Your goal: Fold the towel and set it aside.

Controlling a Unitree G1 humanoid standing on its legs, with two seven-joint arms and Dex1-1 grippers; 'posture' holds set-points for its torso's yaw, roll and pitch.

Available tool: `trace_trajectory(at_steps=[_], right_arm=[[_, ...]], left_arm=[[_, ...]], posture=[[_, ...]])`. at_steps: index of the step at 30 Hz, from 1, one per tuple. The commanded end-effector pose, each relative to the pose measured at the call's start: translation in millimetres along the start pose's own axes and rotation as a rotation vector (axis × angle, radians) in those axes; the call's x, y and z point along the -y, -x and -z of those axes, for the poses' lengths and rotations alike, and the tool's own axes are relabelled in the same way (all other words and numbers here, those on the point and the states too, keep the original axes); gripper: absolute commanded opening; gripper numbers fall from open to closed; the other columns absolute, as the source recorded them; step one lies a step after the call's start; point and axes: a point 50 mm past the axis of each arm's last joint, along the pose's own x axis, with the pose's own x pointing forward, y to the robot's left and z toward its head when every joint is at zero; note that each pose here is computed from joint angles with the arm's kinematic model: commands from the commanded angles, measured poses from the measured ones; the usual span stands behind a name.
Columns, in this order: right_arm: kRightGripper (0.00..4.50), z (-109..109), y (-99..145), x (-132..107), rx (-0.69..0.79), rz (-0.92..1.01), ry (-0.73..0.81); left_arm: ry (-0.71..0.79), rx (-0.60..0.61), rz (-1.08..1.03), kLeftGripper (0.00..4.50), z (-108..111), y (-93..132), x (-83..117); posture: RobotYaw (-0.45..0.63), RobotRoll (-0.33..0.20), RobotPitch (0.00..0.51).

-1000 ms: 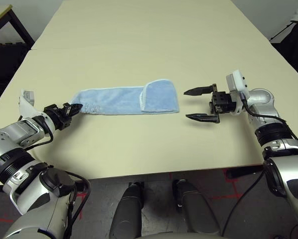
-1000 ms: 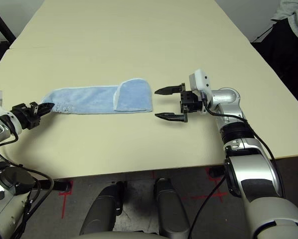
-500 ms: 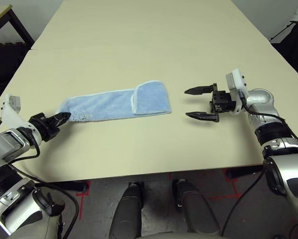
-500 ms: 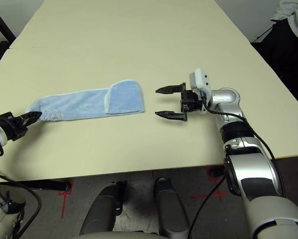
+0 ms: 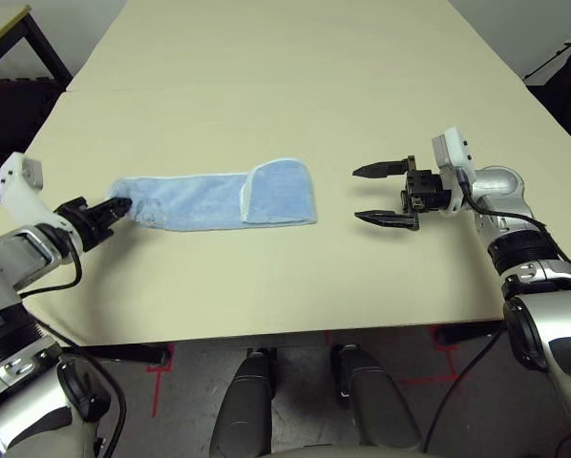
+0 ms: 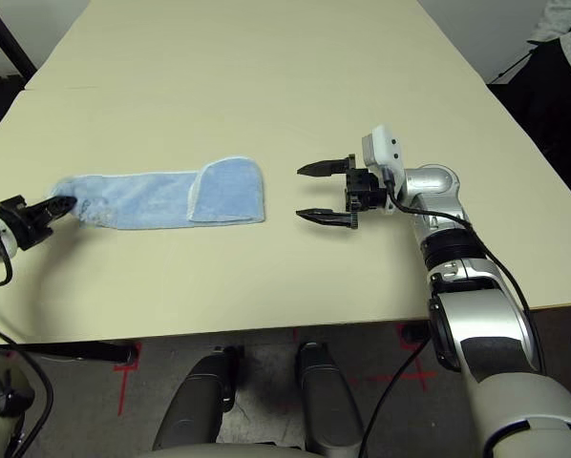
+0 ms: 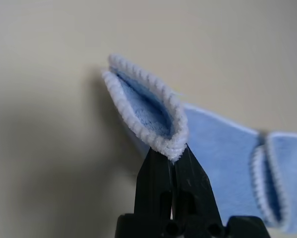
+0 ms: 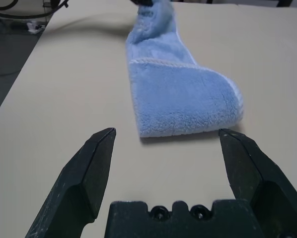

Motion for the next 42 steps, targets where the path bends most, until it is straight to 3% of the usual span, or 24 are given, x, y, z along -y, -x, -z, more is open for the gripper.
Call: trace_trajectory(at_steps=[1, 8, 17, 23, 26, 33, 36, 42], right_arm=[[4.50, 4, 2, 2, -0.031, 0.024, -0.012], [4.50, 0, -7, 8, -0.046, 0.012, 0.012], [4.50, -1, -7, 9, -0.040, 0.020, 0.027], [4.50, -2, -5, 9, -0.043, 0.032, 0.043], [4.50, -3, -4, 9, -0.043, 0.031, 0.048], [4.50, -2, -2, 8, -0.046, 0.037, 0.050], [4.50, -2, -2, 8, -0.049, 0.039, 0.048], [4.50, -2, -1, 9, -0.054, 0.048, 0.047]], left_arm=[[-0.078, -0.066, 0.154, 0.06, 0, -9, 34], [-0.301, -0.293, 0.382, 0.06, 5, -12, 87], [-0.357, -0.275, 0.496, 0.06, 12, -36, 131], [-0.392, -0.365, 0.431, 0.06, 41, -50, 136], [-0.446, -0.391, 0.359, 0.06, 55, -56, 128], [-0.474, -0.388, 0.306, 0.06, 69, -67, 128], [-0.429, -0.376, 0.361, 0.73, 70, -68, 140], [-0.358, -0.403, 0.498, 2.95, 64, -61, 159]], posture=[[0.06, 0.000, 0.171], [0.06, 0.000, 0.168], [0.06, 0.000, 0.167], [0.05, 0.000, 0.167], [0.05, 0.000, 0.169], [0.05, 0.000, 0.169], [0.05, 0.000, 0.170], [0.06, 0.000, 0.168]])
